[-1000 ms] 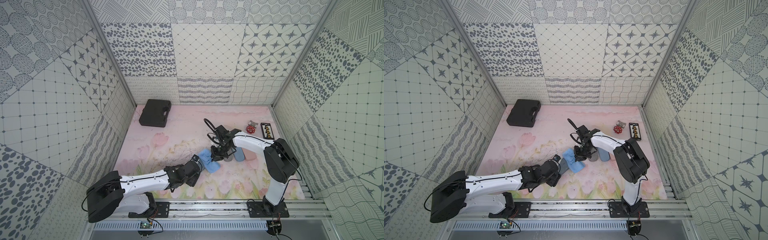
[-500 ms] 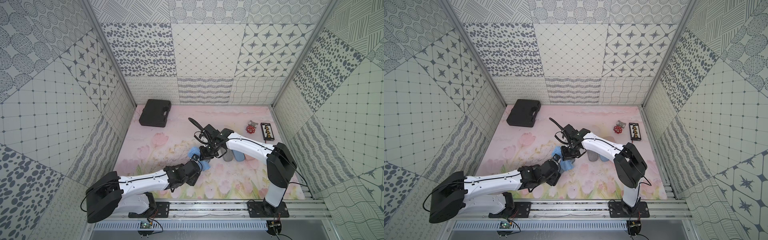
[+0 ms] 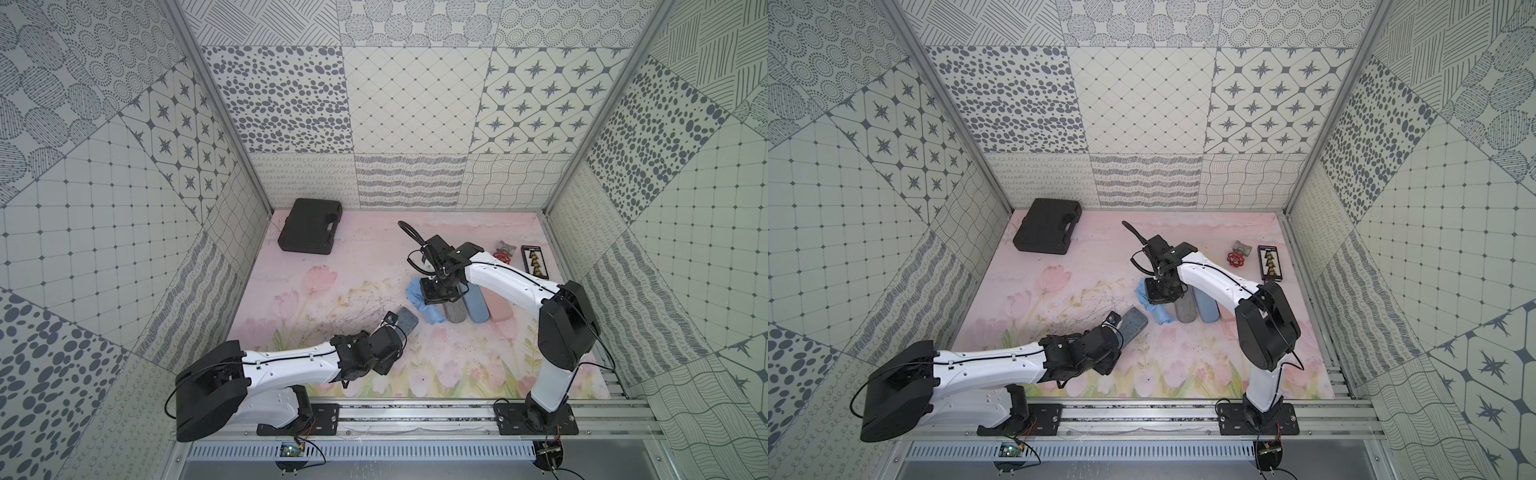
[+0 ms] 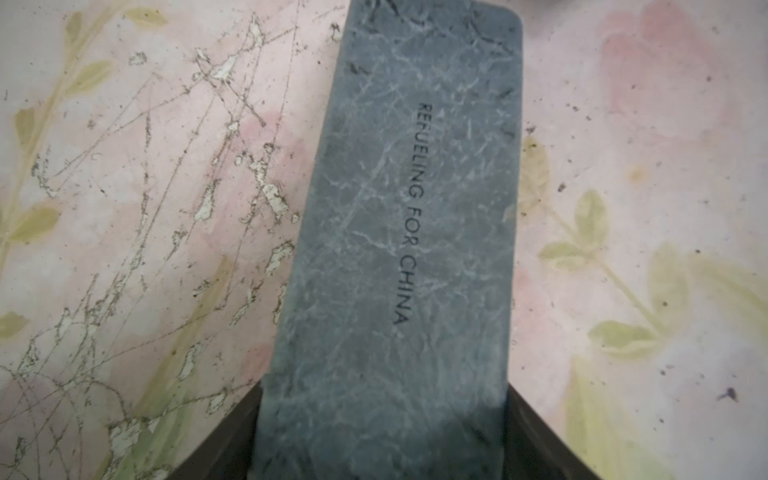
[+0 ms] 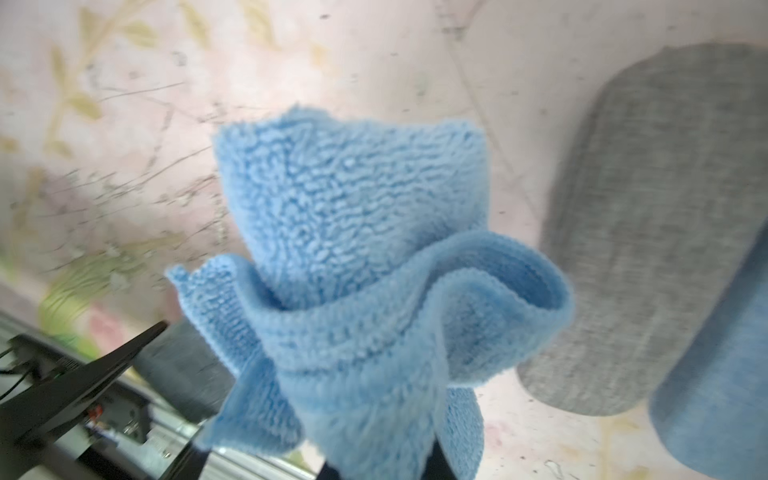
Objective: Wipe the eyeglass case
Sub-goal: Wipe the dirt from the eyeglass case.
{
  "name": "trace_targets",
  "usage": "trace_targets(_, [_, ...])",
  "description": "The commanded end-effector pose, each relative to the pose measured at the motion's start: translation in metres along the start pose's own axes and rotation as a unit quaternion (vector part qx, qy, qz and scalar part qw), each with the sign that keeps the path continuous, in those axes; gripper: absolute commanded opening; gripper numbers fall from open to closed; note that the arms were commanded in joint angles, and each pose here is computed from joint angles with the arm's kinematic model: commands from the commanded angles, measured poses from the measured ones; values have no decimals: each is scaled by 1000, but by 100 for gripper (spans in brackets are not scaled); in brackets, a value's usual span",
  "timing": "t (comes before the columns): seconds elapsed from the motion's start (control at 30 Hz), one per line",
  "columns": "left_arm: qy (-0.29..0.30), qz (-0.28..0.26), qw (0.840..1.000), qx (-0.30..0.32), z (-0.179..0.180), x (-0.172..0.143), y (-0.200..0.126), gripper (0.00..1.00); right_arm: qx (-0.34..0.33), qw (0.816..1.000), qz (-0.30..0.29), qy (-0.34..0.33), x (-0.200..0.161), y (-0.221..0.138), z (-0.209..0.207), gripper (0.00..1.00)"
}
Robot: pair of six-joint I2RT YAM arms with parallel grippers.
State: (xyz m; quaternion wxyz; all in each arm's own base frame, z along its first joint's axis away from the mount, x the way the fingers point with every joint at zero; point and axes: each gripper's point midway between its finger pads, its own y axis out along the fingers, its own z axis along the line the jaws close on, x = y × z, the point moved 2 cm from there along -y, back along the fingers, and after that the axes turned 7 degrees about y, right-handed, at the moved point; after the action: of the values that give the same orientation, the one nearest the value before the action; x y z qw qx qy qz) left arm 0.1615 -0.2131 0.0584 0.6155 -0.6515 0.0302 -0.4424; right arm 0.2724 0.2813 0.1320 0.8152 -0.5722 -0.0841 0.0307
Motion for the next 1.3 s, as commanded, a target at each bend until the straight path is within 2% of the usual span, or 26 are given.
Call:
trace_targets(0.0, [6,-22,999,40,3,10,0,36,112,993,46,5,-23,3,45,0])
trace_targets(0.07, [17,-21,999,46,1,10,0,36,150,986,70,25,-31,16,50,0])
trace_targets(0.13, [29,-20,998,54,-1,9,0,37,143,985,83,43,-33,32,33,0])
trace_targets(0.2, [43,-21,997,59,-5,9,0,37,77,991,84,66,-26,44,-8,0])
trace_targets(0.27, [54,-22,996,64,-8,7,0,37,-28,998,47,39,-8,37,-40,0])
trace_targets(0.33, [62,-22,996,68,-12,7,0,37,-94,996,1,1,14,18,-48,0])
trace_targets(0.4, [75,-19,994,74,-18,5,-1,37,-105,993,-39,-33,34,0,-33,0])
trace_targets(0.5, [92,-9,992,82,-26,2,0,37,-79,993,-46,-78,46,2,4,0])
trace_targets(0.67, [111,17,989,101,-35,-6,5,36,-14,991,14,-134,28,48,83,0])
trace_targets(0.77, [106,41,985,128,-29,-13,5,35,57,988,51,-133,8,58,118,0])
trace_targets(0.83, [97,51,983,144,-23,-17,3,32,97,985,76,-118,-5,60,123,0])
trace_targets(0.93, [79,62,983,154,-18,-25,2,27,107,985,102,-88,-20,62,95,0])
trace_targets(1.03, [63,74,983,158,-15,-33,4,24,90,989,111,-24,-18,65,34,0])
trace_targets(1.1, [58,81,982,160,-15,-37,5,22,54,993,102,13,-10,63,-14,0])
trace_targets(1.17, [55,83,982,160,-14,-38,5,21,-11,997,76,25,2,56,-51,0])
trace_targets(1.23, [55,83,982,158,-15,-38,5,21,-67,997,47,12,18,42,-63,0])
trace_targets(1.27, [56,82,983,155,-16,-38,5,21,-71,997,29,4,28,35,-57,0])
